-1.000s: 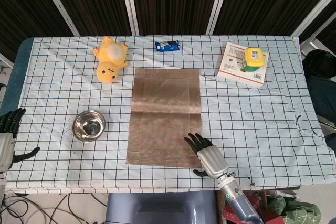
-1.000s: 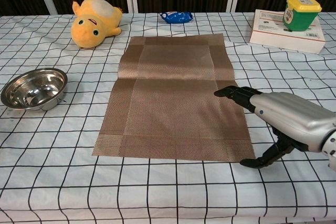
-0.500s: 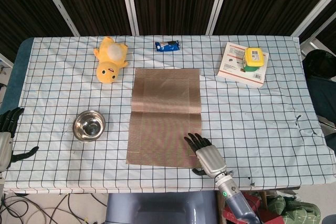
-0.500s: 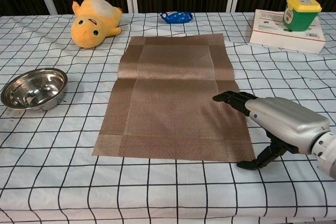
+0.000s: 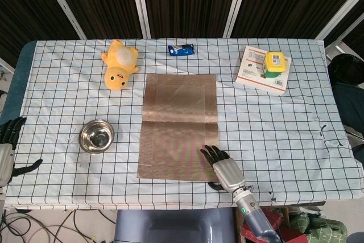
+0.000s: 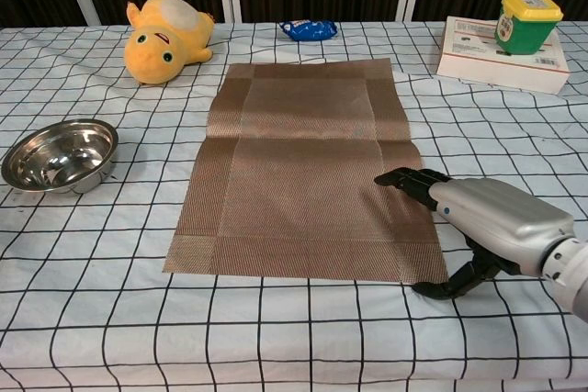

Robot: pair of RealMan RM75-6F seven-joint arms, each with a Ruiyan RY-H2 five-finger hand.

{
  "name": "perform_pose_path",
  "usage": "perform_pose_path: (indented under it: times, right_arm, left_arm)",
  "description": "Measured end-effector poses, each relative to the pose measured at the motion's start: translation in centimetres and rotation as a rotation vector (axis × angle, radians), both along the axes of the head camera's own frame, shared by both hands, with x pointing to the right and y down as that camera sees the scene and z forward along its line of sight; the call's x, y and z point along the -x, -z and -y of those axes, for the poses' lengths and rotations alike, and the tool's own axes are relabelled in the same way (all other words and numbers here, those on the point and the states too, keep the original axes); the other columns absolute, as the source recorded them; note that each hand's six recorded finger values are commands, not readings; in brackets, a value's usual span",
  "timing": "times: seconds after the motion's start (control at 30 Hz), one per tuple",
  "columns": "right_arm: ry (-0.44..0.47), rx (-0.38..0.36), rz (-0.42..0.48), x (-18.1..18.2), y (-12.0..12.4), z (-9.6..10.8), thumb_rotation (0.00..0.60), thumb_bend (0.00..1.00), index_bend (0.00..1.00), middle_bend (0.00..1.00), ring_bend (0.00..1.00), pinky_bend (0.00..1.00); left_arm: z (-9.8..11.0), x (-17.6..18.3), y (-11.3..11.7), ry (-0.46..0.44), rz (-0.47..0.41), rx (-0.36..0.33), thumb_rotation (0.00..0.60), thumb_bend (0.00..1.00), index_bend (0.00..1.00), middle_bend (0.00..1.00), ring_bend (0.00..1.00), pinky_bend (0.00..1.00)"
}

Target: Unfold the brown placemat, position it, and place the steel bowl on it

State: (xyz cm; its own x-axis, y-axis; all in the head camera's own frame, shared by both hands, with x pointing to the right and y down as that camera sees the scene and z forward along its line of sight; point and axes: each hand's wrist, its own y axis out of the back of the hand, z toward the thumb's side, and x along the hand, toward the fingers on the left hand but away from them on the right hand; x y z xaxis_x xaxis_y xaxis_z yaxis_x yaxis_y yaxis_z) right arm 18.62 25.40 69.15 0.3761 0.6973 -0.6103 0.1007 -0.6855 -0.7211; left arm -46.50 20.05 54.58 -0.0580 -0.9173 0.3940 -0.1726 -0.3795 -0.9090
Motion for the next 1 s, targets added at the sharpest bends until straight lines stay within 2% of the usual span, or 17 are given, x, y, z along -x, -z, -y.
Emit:
perform_pose_path:
  times: [0.17, 0.27, 0.6, 0.63, 0.7, 0.8, 1.0]
  right_arm:
    - [-0.009, -0.015, 0.019, 0.3, 0.0, 0.0, 0.6, 0.26, 0.0, 0.0, 0.0, 0.16]
    - [-0.018, -0.027, 0.036, 0.5, 0.1, 0.1, 0.6, 0.3, 0.0, 0.0, 0.0, 0.16]
    - [-0.042, -0.068, 0.067, 0.5, 0.5, 0.7, 0.6, 0.32, 0.01, 0.0, 0.0, 0.16]
    - [-0.044, -0.068, 0.066, 0.5, 0.4, 0.7, 0.6, 0.32, 0.03, 0.0, 0.0, 0.16]
    - [-0.047, -0.067, 0.066, 0.4, 0.3, 0.7, 0.6, 0.32, 0.15, 0.02, 0.01, 0.16]
    - [-0.054, -0.07, 0.072, 0.5, 0.1, 0.8, 0.6, 0.32, 0.3, 0.09, 0.04, 0.16]
    - [-0.059, -0.104, 0.079, 0.6, -0.5, 1.0, 0.6, 0.32, 0.34, 0.13, 0.05, 0.16]
  left_arm:
    - [0.0, -0.1, 0.0, 0.001, -0.003, -0.002, 0.6, 0.01, 0.0, 0.04, 0.02, 0.07]
    - [0.0, 0.0, 0.1, 0.004, -0.008, -0.004, 0.6, 0.01, 0.0, 0.04, 0.02, 0.07]
    - [0.0, -0.1, 0.0, 0.002, -0.014, 0.003, 0.6, 0.01, 0.0, 0.04, 0.02, 0.07]
    - [0.0, -0.1, 0.0, 0.002, -0.015, 0.003, 0.6, 0.01, 0.0, 0.04, 0.02, 0.07]
    - [0.0, -0.1, 0.1, 0.003, -0.015, 0.003, 0.6, 0.01, 0.0, 0.04, 0.02, 0.07]
    - [0.0, 0.0, 0.1, 0.007, -0.019, 0.003, 0.6, 0.01, 0.01, 0.04, 0.02, 0.07]
    - [0.0, -0.1, 0.1, 0.01, -0.024, 0.005, 0.6, 0.01, 0.01, 0.04, 0.02, 0.07]
